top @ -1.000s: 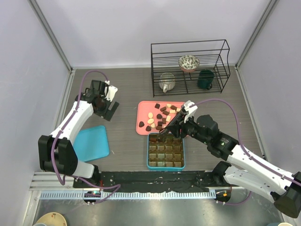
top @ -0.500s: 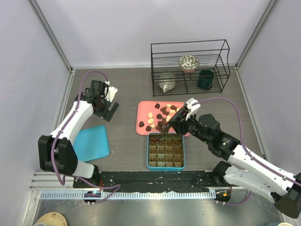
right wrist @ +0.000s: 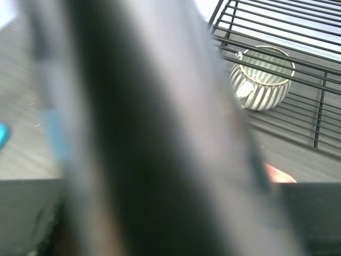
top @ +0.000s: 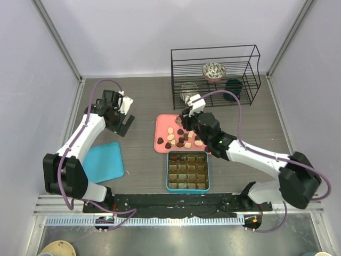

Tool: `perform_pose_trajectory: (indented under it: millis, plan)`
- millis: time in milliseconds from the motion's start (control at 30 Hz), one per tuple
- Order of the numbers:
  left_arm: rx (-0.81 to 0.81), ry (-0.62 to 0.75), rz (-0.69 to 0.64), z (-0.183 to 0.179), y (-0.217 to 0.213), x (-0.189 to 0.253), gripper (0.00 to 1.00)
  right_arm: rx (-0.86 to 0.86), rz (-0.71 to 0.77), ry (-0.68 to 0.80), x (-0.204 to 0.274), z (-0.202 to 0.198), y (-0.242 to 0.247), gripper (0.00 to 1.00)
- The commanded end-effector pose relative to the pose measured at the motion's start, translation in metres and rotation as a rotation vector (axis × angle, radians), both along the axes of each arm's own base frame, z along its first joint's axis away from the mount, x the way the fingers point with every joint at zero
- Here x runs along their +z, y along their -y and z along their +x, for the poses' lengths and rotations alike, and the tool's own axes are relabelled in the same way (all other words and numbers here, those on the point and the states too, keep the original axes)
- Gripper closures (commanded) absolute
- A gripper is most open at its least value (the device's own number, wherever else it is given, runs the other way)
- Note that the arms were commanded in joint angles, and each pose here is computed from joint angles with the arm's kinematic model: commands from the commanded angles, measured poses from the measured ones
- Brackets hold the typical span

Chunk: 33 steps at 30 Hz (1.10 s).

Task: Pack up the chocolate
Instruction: Place the fake chocolate in the packing box, then pick up the fake chocolate from the plate.

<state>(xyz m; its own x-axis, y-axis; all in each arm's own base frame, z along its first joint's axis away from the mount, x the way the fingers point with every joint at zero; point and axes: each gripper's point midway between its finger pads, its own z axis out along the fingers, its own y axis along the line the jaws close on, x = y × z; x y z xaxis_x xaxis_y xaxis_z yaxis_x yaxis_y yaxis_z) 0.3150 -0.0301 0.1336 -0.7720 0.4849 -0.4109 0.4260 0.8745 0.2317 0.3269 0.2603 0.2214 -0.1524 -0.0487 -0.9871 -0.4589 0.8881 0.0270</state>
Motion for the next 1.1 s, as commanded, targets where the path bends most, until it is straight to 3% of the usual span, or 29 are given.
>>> perform_pose_trajectory:
  millis: [0, 500, 1067]
  plan:
    - [-0.008, 0.047, -0.004, 0.006, 0.001, 0.016, 0.05, -0.095, 0.082, 0.155, 0.045, 0.041, -0.006, 0.65]
    - [-0.013, 0.04, 0.019, 0.005, -0.003, 0.012, 0.05, -0.123, 0.052, 0.128, 0.009, 0.078, -0.015, 0.52]
    - [-0.018, 0.044, 0.041, 0.004, -0.006, 0.01, 0.05, -0.1, 0.052, 0.047, -0.028, 0.079, -0.02, 0.51]
